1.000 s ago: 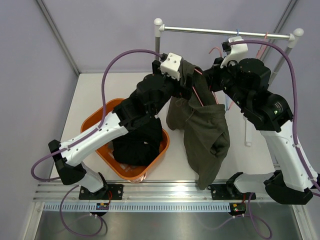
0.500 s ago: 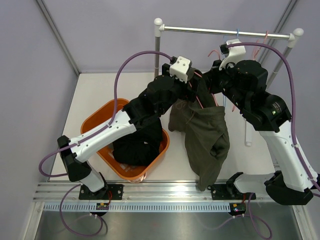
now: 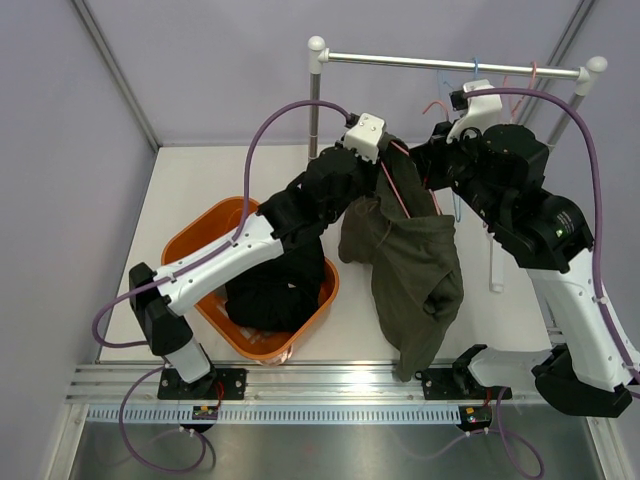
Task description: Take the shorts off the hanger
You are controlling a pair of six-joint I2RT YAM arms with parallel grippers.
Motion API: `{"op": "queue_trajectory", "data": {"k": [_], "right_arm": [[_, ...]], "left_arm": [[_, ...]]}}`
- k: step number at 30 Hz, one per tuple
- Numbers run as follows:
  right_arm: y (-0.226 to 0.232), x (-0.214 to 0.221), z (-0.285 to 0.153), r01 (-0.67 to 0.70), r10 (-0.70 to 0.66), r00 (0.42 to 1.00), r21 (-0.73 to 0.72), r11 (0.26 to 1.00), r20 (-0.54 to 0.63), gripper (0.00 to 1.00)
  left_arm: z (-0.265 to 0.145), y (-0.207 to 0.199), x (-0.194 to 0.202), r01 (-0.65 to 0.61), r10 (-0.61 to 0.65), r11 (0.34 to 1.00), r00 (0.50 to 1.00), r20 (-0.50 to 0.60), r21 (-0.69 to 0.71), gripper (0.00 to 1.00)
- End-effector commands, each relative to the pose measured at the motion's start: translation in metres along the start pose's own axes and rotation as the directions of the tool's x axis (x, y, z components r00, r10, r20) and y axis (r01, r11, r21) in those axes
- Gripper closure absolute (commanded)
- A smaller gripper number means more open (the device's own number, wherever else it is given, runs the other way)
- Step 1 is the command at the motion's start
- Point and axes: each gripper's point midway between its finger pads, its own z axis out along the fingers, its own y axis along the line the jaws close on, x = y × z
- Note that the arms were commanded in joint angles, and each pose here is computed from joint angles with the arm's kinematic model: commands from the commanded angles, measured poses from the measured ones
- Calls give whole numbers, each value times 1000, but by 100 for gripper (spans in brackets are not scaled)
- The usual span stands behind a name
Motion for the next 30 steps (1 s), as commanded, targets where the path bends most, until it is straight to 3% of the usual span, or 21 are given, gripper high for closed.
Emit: {"op": "queue_trajectory", "data": {"k": [1,2,5,8,14,21,29,30], "right_arm": [[7,-33,-23,-36,42,993,-53,998,113,100],[8,-32,-25,-36,43,993,-59,998,110,100],[10,-27,-27,-43,50,994,-77,996,96,100],[15,-20,-30,-57,66,995,-110,992,80,100],[20,-13,-38,-72,83,994,-144,987,70,100],[21,-19,-50,-77,95,991,-170,982,99,100],[15,-17,-31,-69,81,992,-113,991,100,100],[13,-15,-26,-67,76,992,-96,993,96,100]], "left_arm": [[-4,16,-38,28,-23,998,996,87,-54,66],[-5,20,-44,30,-23,997,995,99,-66,76],[-3,42,-53,36,-21,990,993,117,-133,91],[4,67,-60,55,-28,978,991,132,-203,96],[26,105,-55,76,-43,961,991,128,-267,97],[51,108,-31,64,-47,967,996,74,-246,97],[28,70,-19,47,-45,999,997,63,-27,100],[9,69,-38,48,-47,999,992,113,-8,100]]}}
